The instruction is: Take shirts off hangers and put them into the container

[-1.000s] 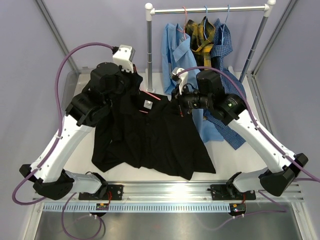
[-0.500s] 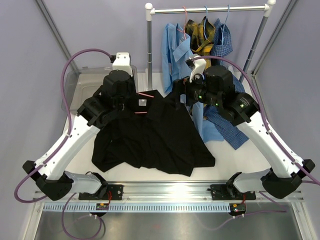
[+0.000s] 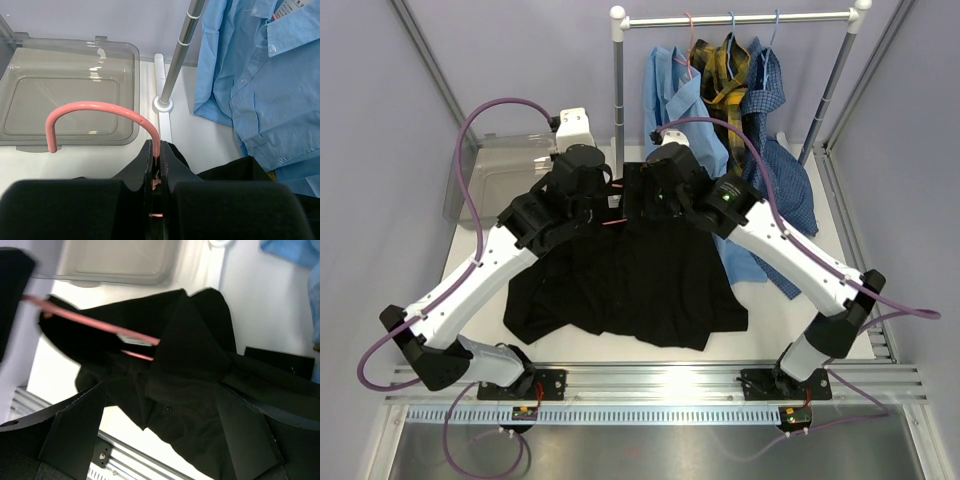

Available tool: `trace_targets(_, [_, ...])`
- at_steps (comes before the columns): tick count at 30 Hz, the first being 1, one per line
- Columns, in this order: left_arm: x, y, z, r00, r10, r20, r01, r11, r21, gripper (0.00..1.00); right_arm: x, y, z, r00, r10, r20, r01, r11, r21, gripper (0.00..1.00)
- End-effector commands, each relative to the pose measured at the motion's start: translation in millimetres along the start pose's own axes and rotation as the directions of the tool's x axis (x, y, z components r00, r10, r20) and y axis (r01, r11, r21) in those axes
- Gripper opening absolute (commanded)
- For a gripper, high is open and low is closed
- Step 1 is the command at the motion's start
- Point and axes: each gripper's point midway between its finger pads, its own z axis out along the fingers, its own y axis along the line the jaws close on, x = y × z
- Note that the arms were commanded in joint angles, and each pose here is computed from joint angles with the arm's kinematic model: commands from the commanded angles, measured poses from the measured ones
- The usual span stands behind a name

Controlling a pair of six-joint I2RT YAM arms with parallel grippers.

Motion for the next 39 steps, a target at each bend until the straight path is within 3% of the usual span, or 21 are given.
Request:
trace_targets(1, [-38.7, -1.1, -7.9, 0.984, -0.137, 0.114, 0.139, 0.99, -0.01, 0.0, -13.1, -5.3, 1.0, 0.994, 0.091, 0.062, -0.096, 0.991, 0.089, 0.98])
trace_targets(6, [-36.2, 1.6, -11.0, 0.985, -0.135, 0.111, 0.137, 0.991, -0.005, 0.0, -9.0, -10.8, 15.8, 0.994, 0.086, 0.066, -0.095, 0.985, 0.147, 0.85])
trace_targets(9, [-36.2, 4.6, -13.5, 0.985, -0.13, 0.113, 0.131, 0.991, -0.005, 0.0, -8.7, -13.2, 20.3, 0.994, 0.08, 0.068, -0.09, 0.983, 0.162, 0.68])
trace_targets(10, [-35.9, 6.2, -13.7, 0.986, -0.122, 0.115, 0.124, 0.992, -0.01, 0.0, -9.0, -13.7, 20.3, 0.995, 0.077, 0.071, -0.088, 0.983, 0.164, 0.52])
trace_targets(12, [-32.8, 12.3, -13.6, 0.99, -0.087, 0.115, 0.091, 0.995, -0.035, 0.0, -9.5, -17.4, 17.3, 0.995, 0.063, 0.072, -0.075, 0.981, 0.178, 0.34])
trace_targets(13, [-31.1, 14.7, -13.9, 0.991, -0.073, 0.114, 0.078, 0.996, -0.042, 0.0, -11.5, -19.6, 12.9, 0.995, 0.059, 0.08, -0.072, 0.98, 0.183, 0.18])
trace_targets(16, [-27.9, 26.0, -20.3, 0.992, -0.045, 0.115, 0.051, 0.997, -0.052, 0.0, -8.2, -33.2, 4.0, 0.997, 0.036, 0.069, -0.05, 0.976, 0.21, 0.0])
trace_targets(23, [-19.6, 61.8, -36.3, 0.994, -0.002, 0.11, 0.008, 0.999, -0.054, 0.0, -16.8, -78.1, -31.6, 0.995, 0.067, 0.077, -0.082, 0.975, 0.207, 0.0])
trace_targets(29, [-8.6, 75.9, -52.5, 0.996, -0.008, 0.087, 0.002, 0.998, 0.061, 0.0, -15.6, -119.5, -41.8, 0.999, 0.027, 0.023, -0.032, 0.97, 0.241, 0.0])
trace_targets(34, [-5.6, 73.6, -68.5, 0.996, 0.014, 0.092, -0.03, 0.985, 0.173, 0.0, -1.6, -123.1, -35.2, 0.998, -0.011, -0.064, 0.025, 0.976, 0.216, 0.0])
trace_targets(39, [-21.6, 88.6, -84.7, 0.986, -0.089, 0.138, 0.066, 0.984, 0.164, 0.0, 30.8, -111.9, -23.5, 0.987, -0.036, -0.159, 0.053, 0.994, 0.1, 0.0])
